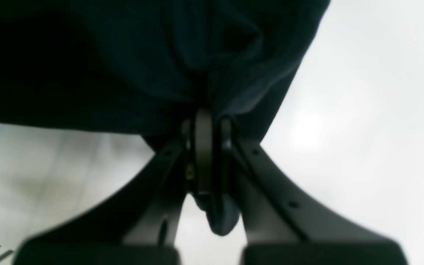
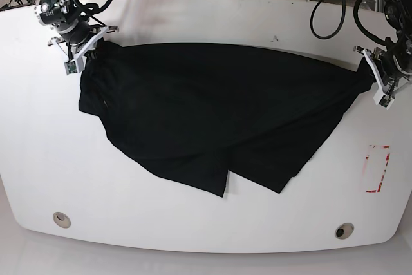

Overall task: Fold the T-shirt properly
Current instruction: 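Lay the shirt down with both grippers, stretched between them, then slide the right gripper along the shirt edge toward the hem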

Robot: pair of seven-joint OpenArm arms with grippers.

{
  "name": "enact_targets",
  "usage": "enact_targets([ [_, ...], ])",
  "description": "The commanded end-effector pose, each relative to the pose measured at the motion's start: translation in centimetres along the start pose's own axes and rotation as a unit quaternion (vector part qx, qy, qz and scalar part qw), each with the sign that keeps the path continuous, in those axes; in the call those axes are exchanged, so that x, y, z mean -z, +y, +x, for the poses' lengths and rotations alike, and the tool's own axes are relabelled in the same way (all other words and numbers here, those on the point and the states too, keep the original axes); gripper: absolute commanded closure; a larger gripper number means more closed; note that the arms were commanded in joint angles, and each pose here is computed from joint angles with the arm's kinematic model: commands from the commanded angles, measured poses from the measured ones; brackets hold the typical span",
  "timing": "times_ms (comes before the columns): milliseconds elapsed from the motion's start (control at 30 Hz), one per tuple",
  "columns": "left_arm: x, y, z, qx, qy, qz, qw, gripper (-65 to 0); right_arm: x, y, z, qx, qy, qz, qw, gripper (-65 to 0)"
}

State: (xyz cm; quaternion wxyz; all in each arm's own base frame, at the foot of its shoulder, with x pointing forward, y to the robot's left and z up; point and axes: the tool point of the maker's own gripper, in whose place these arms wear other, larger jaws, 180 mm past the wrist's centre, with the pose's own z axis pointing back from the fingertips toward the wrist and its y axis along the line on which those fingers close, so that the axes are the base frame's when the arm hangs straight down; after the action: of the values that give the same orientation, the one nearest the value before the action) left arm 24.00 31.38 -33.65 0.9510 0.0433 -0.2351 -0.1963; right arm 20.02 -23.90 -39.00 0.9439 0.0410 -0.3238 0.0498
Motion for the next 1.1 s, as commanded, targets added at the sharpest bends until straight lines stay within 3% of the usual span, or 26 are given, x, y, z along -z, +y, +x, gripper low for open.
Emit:
enact_targets([
  [0, -0.4, 0.9, 0.1, 0.002, -0.004, 0.008, 1.0, 0.0, 0.2, -0.3, 0.2, 0.006, -0.011, 0.002, 0.9999, 0.0],
  [400, 0.4, 1.5, -2.1, -0.008, 0.019, -0.002, 1.0, 0.0, 1.4, -0.4, -2.2, 0.034, 0.019, 0.016, 0.9991, -2.9],
  [500, 0.4, 1.5, -2.3, -0.007, 0.019, -0.003, 1.0, 0.0, 1.0, -0.3, -1.5, 0.026, 0.011, 0.013, 0.9995, -12.7],
  [700, 0.5, 1.5, -2.5, -0.008, 0.022, -0.004, 1.0, 0.0, -1.3, -0.3, 1.6, -0.018, -0.019, -0.012, 0.9996, -49.5],
  [800, 0.5, 1.5, -2.5, -0.008, 0.022, -0.004, 1.0, 0.0, -2.0, -0.3, 3.6, -0.035, -0.041, -0.022, 0.9983, -62.3],
  [867, 0.5, 1.4, -2.5, -0.009, 0.022, -0.004, 1.0, 0.0, -2.1, -0.4, 4.9, -0.04, -0.057, -0.026, 0.9972, -65.0],
  [1067, 0.6, 1.4, -2.4, -0.01, 0.02, -0.005, 1.0, 0.0, -1.7, -1.6, 9.7, -0.053, -0.105, -0.034, 0.9924, -64.8],
])
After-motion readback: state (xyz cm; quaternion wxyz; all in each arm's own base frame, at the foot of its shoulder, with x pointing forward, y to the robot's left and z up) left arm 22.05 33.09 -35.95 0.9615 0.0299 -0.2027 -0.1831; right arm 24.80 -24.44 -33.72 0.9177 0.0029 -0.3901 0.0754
